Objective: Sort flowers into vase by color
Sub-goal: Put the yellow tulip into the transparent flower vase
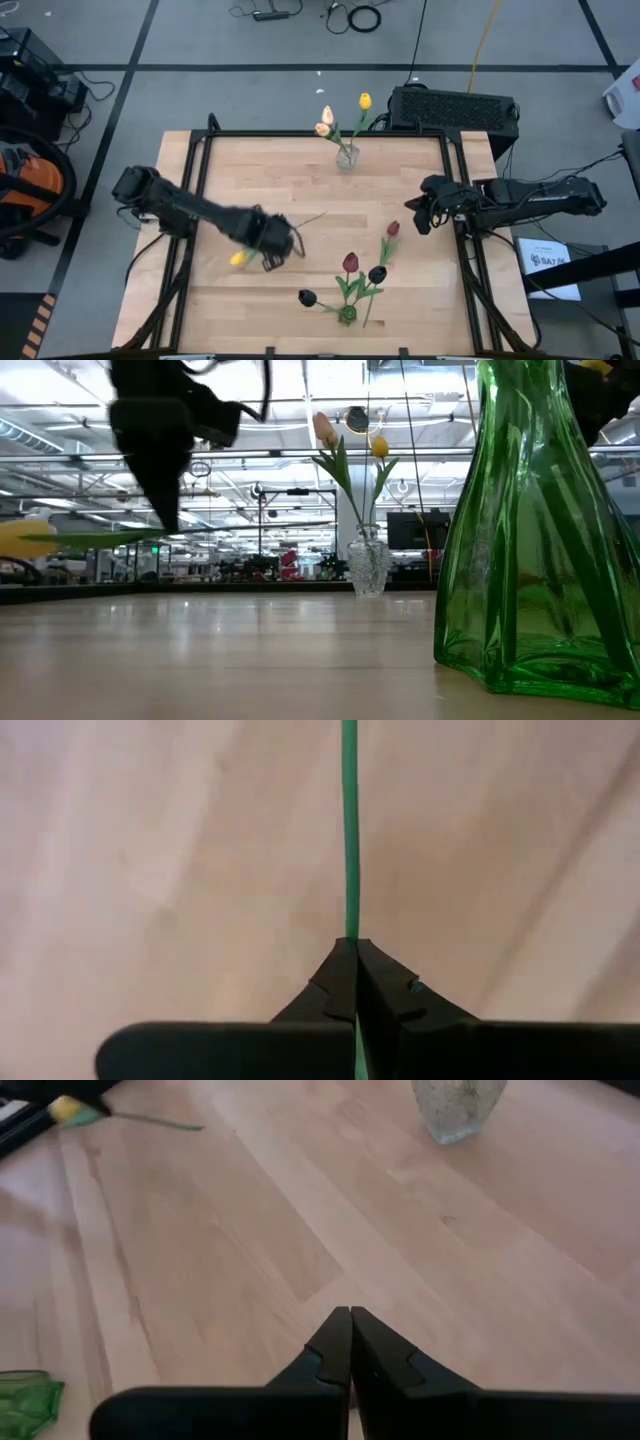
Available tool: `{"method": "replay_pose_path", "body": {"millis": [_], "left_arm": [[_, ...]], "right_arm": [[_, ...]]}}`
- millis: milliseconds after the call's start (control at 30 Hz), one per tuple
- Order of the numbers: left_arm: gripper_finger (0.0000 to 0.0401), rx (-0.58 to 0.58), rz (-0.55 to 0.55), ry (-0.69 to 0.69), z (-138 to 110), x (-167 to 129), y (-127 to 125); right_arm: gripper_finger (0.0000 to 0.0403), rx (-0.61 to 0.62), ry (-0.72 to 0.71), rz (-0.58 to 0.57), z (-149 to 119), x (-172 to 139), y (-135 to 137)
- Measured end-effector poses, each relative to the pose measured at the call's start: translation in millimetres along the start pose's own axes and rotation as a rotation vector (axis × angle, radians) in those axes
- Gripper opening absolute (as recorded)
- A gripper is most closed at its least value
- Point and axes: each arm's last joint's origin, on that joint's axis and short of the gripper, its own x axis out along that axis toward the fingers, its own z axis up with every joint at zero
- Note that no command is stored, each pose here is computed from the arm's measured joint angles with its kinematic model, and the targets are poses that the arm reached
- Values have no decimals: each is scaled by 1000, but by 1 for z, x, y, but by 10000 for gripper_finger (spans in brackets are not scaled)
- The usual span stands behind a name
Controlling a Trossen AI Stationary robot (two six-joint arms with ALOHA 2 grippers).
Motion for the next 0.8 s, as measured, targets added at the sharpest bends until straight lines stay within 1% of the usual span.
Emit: {"method": "replay_pose_path", "body": {"millis": [67,133,267,333,433,500,567,667,800], "left_arm": [[0,46,-7,-5,12,1,17],[0,77,-40,2,26,4,35],[0,112,-182,-13,51,11,73],[0,106,-258,-46,62,13,92],[0,49,-396,-107,76,15,120],[0,-14,-498,-135,82,16,138],[0,-94,-579,-147,86,16,153],[0,-172,-680,-145,88,15,165],[0,-237,-764,-126,89,14,168]], "right_arm": [[0,-16,-3,-1,1,1,1],[0,-27,0,-4,1,3,2],[0,-46,5,-34,1,8,3],[0,-101,19,-44,1,11,3],[0,-211,25,-81,1,16,4],[0,-272,18,-135,3,18,4],[0,-315,-10,-193,8,18,6],[0,-398,-59,-260,25,14,14],[0,-521,-101,-326,58,7,27]]}}
